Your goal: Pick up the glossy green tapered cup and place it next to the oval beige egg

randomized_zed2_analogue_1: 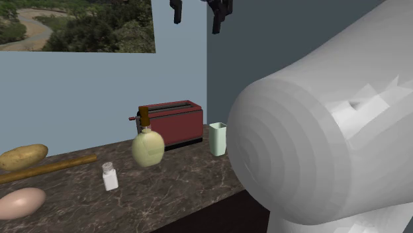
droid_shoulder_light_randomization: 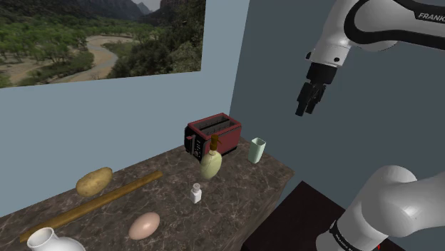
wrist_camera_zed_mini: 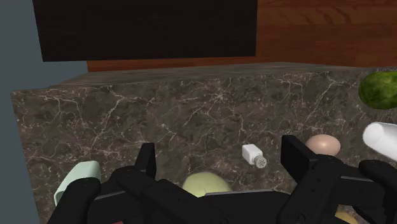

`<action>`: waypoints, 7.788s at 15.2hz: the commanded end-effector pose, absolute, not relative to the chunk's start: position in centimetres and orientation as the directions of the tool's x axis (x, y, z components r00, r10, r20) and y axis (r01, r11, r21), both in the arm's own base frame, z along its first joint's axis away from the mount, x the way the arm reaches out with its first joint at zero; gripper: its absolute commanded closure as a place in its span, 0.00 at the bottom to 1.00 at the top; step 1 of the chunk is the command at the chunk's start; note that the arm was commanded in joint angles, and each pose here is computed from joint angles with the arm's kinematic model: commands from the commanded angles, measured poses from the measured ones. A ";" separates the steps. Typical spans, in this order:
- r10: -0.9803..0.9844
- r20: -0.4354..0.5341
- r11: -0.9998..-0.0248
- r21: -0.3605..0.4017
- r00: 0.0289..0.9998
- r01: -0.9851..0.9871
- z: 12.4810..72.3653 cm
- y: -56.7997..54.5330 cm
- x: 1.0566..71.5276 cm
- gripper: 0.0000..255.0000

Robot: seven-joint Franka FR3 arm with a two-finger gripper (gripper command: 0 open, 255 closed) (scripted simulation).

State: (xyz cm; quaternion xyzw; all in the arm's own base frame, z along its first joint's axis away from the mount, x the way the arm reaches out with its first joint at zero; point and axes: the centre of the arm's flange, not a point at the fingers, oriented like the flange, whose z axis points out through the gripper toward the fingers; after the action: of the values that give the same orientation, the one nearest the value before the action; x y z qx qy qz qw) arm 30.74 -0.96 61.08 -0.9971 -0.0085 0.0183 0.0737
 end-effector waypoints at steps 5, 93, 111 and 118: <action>0.021 -0.025 -0.992 -0.128 0.999 0.017 56.9 -2.5 33.2 0.00; 0.035 0.054 -0.999 0.016 0.998 0.034 40.3 -16.7 53.4 1.00; 0.035 0.054 -0.999 0.016 0.998 0.034 45.5 -6.3 51.5 1.00; 0.035 0.054 -0.999 0.016 0.998 0.034 45.5 2.8 49.8 1.00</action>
State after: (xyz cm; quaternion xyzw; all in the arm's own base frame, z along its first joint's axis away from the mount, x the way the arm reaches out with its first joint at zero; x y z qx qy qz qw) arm 49.91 1.52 45.72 -0.9995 -0.0180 -0.0267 -0.0074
